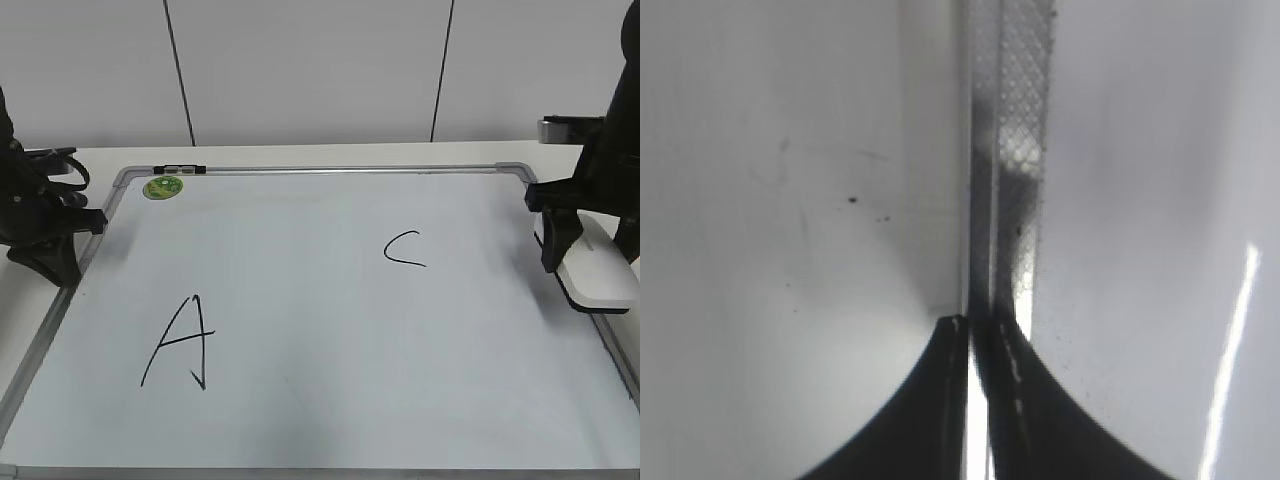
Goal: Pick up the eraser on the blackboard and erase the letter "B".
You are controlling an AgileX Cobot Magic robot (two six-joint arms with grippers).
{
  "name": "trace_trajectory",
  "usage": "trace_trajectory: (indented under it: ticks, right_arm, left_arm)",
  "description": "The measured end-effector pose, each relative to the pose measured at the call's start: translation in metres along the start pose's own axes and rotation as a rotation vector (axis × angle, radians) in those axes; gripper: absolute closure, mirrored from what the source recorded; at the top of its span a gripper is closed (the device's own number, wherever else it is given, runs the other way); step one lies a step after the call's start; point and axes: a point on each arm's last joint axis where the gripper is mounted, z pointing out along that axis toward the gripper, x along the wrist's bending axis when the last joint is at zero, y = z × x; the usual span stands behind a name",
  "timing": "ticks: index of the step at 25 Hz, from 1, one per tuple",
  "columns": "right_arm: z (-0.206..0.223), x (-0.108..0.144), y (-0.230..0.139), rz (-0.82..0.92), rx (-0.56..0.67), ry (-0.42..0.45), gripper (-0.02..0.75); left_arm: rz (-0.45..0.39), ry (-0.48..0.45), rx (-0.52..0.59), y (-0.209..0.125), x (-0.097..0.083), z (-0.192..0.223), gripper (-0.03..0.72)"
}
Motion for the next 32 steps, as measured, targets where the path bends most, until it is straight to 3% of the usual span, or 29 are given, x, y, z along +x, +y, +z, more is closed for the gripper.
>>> trace_trajectory:
  ticks: [9, 18, 32]
  right_arm:
    - [0.0, 0.0, 0.002, -0.002, -0.022, 0.001, 0.219]
    - [0.0, 0.0, 0.011, -0.003, -0.122, 0.005, 0.219]
    - [0.038, 0.0, 0.042, -0.006, -0.051, -0.008, 0.219]
  left_arm:
    - [0.0, 0.0, 0.0, 0.0, 0.0, 0.0, 0.669]
    - [0.0, 0.0, 0.0, 0.0, 0.0, 0.0, 0.669]
    - [0.0, 0.0, 0.0, 0.0, 0.0, 0.0, 0.669]
